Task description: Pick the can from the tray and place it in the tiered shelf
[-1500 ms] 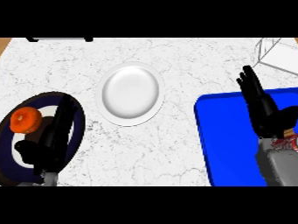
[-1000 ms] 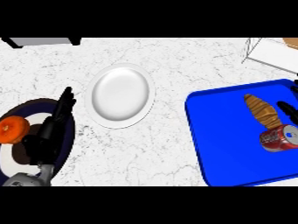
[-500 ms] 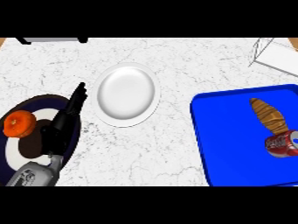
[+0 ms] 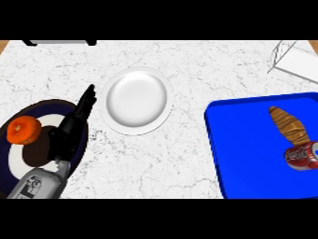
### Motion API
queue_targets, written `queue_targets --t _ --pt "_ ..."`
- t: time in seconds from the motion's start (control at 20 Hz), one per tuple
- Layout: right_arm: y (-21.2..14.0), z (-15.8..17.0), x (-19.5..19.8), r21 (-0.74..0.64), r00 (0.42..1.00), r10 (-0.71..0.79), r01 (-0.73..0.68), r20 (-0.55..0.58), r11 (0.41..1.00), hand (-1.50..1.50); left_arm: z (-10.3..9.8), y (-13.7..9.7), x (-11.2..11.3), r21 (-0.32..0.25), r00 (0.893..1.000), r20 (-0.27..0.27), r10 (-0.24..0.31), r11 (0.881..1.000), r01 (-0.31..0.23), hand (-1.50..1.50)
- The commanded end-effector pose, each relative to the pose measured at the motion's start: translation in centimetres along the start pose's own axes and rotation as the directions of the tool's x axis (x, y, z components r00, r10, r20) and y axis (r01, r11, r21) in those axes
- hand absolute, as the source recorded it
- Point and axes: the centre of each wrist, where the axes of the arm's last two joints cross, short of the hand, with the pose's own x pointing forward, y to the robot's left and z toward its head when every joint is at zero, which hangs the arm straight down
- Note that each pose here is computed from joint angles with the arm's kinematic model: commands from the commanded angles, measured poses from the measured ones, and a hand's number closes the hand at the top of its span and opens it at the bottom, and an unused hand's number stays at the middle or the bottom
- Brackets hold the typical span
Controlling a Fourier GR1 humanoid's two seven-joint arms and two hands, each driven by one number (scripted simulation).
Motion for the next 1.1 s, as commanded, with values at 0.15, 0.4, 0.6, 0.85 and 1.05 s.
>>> queue_targets --t 0.15,0.4,0.6,0.85,1.05 --pt "0.5 -0.1 7.0 0.178 0.972 0.222 -0.206 -0.072 0.962 -1.5 1.0 1.2 -1.0 -0.008 1.0 0.003 -0.016 1.0 0.016 0.0" --pt "1.0 -1.0 10.8 0.369 0.885 0.455 -0.391 -0.101 0.843 -1.5 0.2 -0.8 0.2 0.001 1.0 0.006 -0.007 1.0 0.007 0.0" --pt "2.1 -0.8 12.7 0.446 0.773 0.628 -0.531 -0.094 0.721 -1.5 -0.7 -0.2 0.7 -0.018 1.0 -0.003 0.005 1.0 -0.006 0.0" --pt "5.9 2.0 15.3 0.435 0.769 0.631 -0.535 -0.104 0.724 -1.5 -1.7 0.7 1.2 -0.016 1.0 -0.008 0.003 1.0 -0.003 0.0" --pt "5.8 0.9 15.2 0.44 0.765 0.635 -0.535 -0.111 0.721 -1.5 -1.3 1.5 -1.9 -0.006 1.0 -0.005 -0.012 1.0 0.011 0.0"
